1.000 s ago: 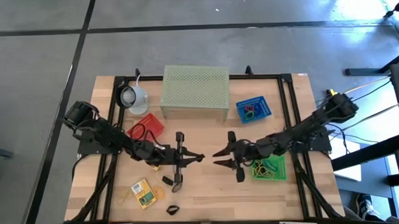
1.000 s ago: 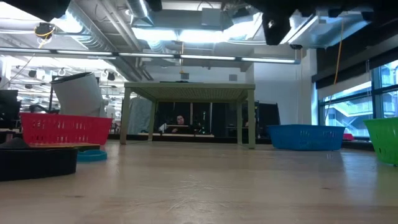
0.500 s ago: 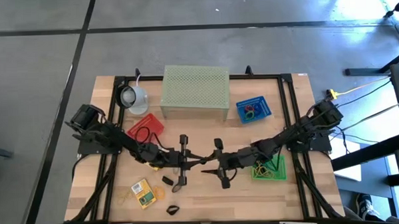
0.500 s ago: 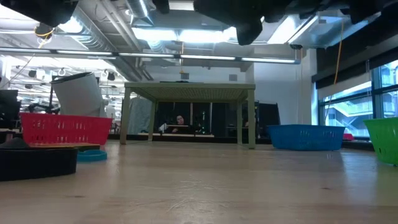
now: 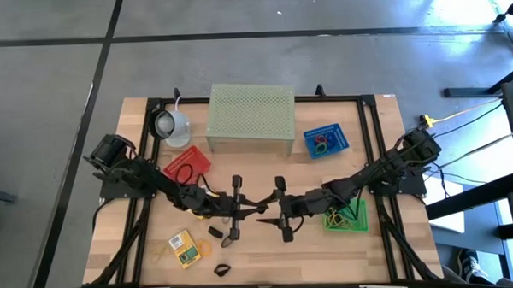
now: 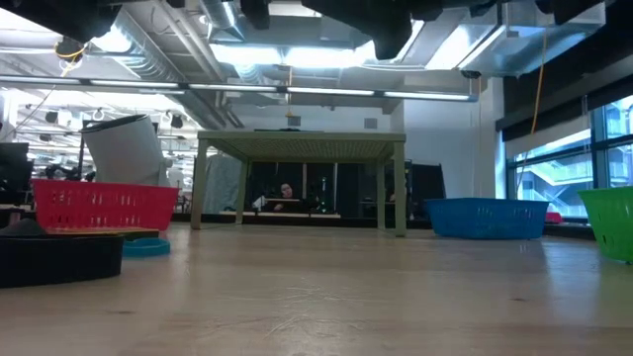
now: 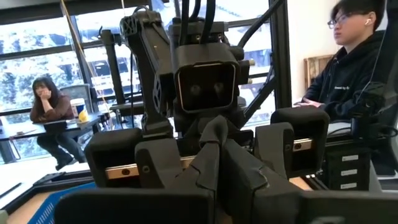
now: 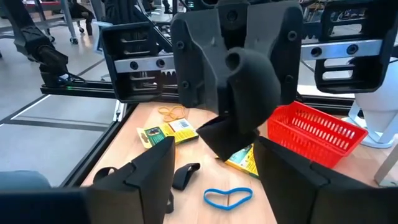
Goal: Pick & Place Office Desk Supplies
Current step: Put the black rubber band into the green bin
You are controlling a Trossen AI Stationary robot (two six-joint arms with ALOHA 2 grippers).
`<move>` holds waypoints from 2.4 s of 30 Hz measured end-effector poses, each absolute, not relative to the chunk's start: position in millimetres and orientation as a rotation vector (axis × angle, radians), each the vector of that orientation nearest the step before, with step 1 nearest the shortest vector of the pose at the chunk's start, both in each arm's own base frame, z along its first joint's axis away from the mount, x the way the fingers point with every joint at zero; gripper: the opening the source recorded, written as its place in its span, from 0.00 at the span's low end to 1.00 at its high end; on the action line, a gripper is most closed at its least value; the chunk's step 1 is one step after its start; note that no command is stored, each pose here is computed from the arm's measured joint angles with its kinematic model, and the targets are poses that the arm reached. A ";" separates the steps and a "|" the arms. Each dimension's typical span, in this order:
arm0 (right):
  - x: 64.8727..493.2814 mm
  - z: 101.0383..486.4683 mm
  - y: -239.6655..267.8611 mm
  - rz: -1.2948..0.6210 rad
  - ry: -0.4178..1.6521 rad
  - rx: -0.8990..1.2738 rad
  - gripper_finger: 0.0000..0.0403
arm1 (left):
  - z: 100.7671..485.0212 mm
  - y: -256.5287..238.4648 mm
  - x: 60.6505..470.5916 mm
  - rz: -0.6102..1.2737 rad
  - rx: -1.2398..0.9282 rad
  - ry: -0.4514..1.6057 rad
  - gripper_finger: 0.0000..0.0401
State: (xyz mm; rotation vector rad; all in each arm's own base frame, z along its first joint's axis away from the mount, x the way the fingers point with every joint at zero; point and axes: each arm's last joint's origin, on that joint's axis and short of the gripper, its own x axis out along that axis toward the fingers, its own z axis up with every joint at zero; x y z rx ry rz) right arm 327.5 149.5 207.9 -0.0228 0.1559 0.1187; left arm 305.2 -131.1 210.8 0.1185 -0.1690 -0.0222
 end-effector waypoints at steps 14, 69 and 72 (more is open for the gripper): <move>327.8 208.0 147.3 0.064 0.153 -0.025 0.46 | 204.6 -129.9 306.8 -0.034 0.079 -0.108 0.02; 146.0 210.7 168.8 -0.428 1.032 0.453 0.02 | 207.0 -134.4 304.3 -0.050 -0.071 -0.126 0.44; 138.1 200.9 167.5 -0.476 1.092 0.513 0.02 | 207.0 -134.4 304.3 -0.050 -0.071 -0.126 0.44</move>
